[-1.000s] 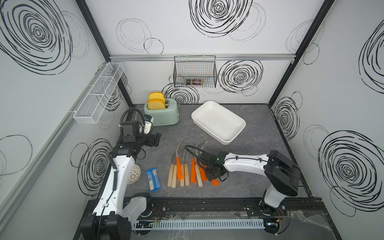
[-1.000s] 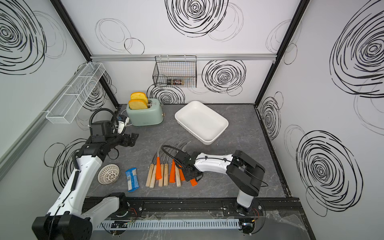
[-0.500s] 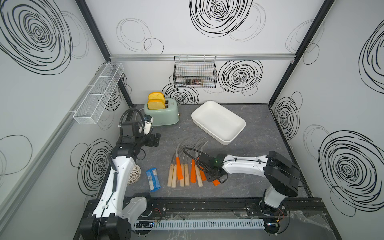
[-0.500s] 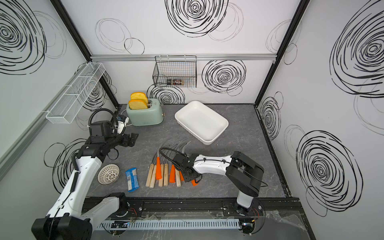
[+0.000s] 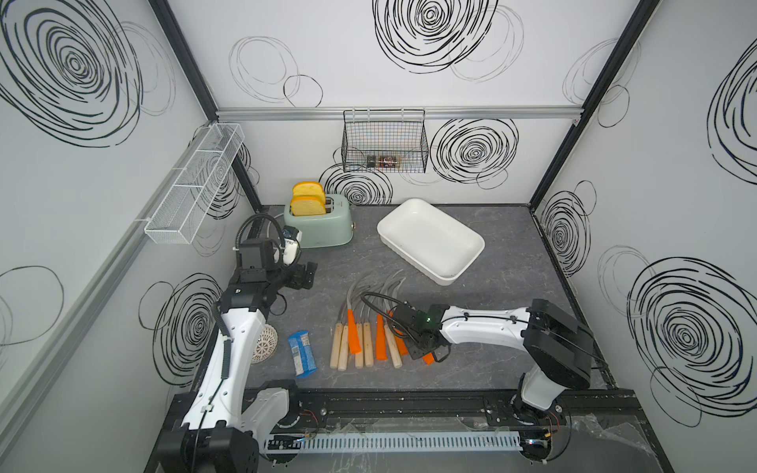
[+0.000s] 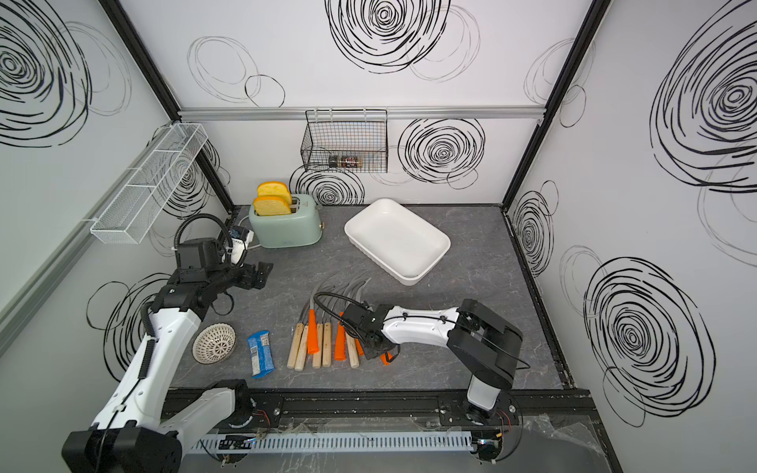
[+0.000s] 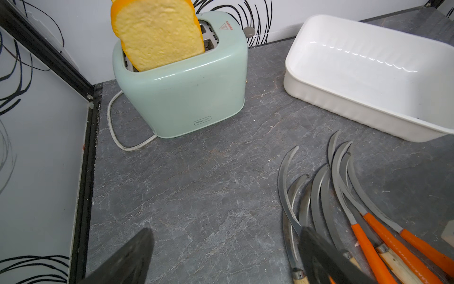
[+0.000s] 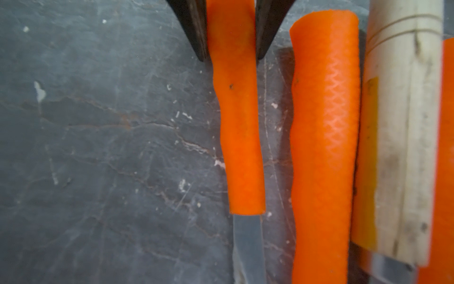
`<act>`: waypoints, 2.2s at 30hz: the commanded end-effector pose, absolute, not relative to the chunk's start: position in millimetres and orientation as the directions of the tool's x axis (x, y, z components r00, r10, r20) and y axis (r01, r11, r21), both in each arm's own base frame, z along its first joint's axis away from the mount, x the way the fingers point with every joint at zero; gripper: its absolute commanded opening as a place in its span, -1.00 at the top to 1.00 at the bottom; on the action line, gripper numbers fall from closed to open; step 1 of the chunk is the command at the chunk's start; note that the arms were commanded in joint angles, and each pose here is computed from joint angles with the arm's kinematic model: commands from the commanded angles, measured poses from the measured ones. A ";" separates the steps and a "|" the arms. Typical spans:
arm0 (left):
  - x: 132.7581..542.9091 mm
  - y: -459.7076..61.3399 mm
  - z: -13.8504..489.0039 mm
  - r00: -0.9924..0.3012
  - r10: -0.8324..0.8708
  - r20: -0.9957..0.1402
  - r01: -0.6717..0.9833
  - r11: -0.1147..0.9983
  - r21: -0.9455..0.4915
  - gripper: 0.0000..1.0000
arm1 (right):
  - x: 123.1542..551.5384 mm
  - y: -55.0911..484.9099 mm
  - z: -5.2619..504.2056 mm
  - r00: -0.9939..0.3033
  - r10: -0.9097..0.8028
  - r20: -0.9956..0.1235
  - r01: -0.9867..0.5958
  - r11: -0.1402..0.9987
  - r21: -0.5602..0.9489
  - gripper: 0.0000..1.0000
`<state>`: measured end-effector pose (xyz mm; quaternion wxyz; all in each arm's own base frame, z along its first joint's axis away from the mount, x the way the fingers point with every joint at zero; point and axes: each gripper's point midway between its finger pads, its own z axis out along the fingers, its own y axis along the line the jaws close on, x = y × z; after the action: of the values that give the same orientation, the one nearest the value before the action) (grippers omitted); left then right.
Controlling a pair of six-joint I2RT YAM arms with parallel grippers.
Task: Put small sickles into storage boxes
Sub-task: Pick up the sickle at the center of the board, then place the sickle in the storage box.
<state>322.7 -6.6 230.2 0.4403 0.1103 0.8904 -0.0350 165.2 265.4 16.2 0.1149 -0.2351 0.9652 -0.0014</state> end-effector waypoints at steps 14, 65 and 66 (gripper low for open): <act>327.7 -3.9 244.1 -0.545 0.158 -0.824 0.217 0.975 0.044 -0.92 | 167.0 254.2 53.9 -0.839 -0.465 -0.282 -0.478 0.878 -0.027 0.88; 336.5 -13.3 271.4 -0.473 0.153 -0.868 0.256 0.966 0.030 -0.93 | 370.8 204.5 165.3 -0.864 -0.194 -0.465 -0.304 0.936 0.175 0.93; 337.0 -14.1 272.9 -0.471 0.149 -0.870 0.259 0.966 0.026 -0.92 | 375.1 204.1 162.8 -0.865 -0.197 -0.462 -0.305 0.937 0.171 0.93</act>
<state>327.8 -12.0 244.4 0.4608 0.1154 0.8786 -0.0486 366.3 206.0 156.9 0.2189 -0.1156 0.9610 0.1231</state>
